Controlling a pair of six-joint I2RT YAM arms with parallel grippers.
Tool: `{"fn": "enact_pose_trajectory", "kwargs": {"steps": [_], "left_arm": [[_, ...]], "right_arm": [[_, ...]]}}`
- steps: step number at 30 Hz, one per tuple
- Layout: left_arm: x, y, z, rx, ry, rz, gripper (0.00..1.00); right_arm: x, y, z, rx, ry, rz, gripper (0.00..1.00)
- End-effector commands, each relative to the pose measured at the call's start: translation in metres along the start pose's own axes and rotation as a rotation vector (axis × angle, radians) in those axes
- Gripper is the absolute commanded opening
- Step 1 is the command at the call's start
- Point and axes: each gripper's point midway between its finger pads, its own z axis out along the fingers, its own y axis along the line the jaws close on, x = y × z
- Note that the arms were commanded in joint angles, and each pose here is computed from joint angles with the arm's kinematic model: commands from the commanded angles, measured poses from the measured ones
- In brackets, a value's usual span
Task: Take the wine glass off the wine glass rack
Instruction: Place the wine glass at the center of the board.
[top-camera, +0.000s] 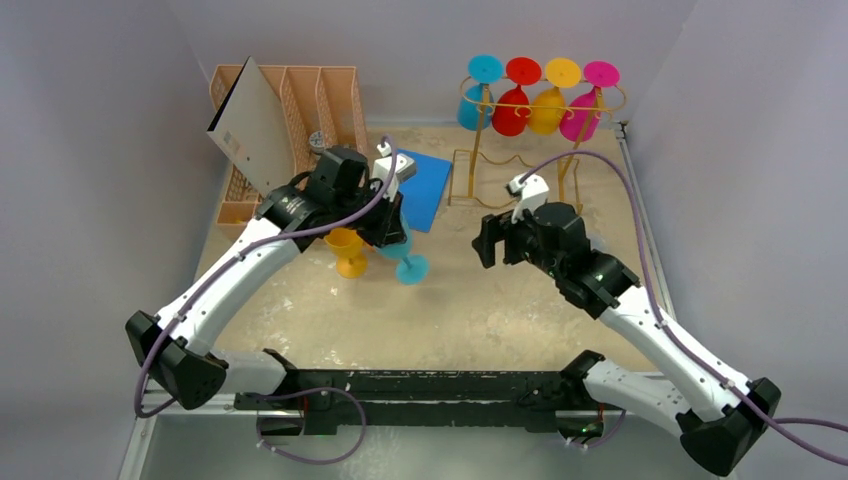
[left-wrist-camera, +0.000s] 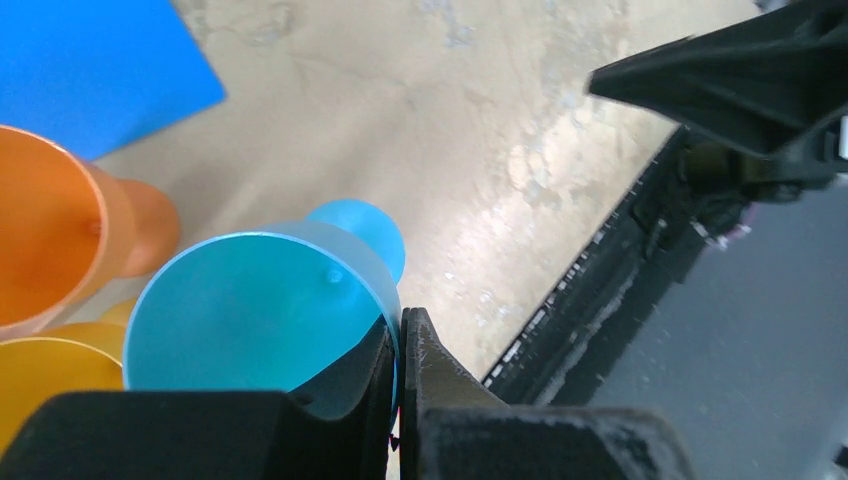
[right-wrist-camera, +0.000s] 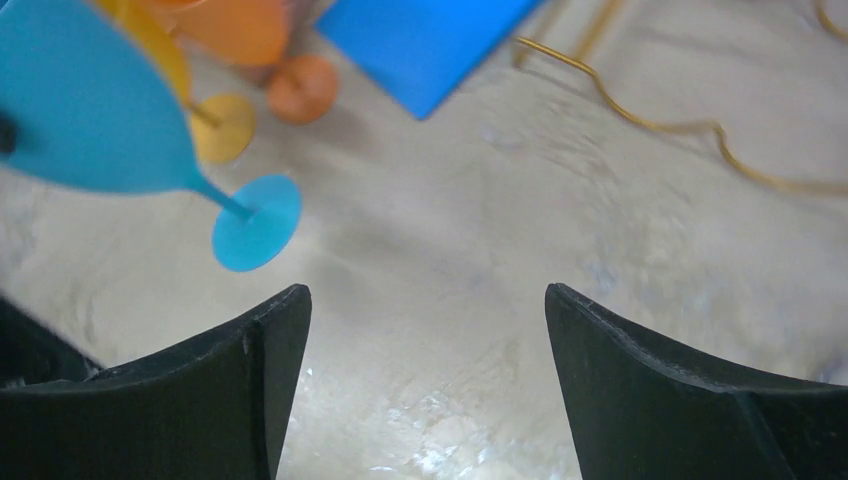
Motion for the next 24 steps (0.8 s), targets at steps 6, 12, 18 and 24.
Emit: {"fn": "enact_pose_trajectory", "kwargs": {"steps": [6,12,18,24], "left_arm": [[-0.017,0.027,0.056,-0.157,-0.004,0.146,0.0],[-0.03,0.053,0.082,-0.257,-0.011,0.171,0.0],[-0.034,0.071,0.099,-0.319,0.019,0.193,0.0],[-0.04,0.07,0.105,-0.305,0.003,0.208,0.0]], "right_arm": [[-0.016,-0.001,-0.013,0.029,-0.209,0.377,0.88],[0.006,-0.012,-0.025,0.118,-0.125,0.452,0.89],[0.008,-0.021,-0.026,0.158,-0.173,0.498,0.89],[0.018,-0.017,-0.02,0.155,-0.118,0.514,0.89]]}}
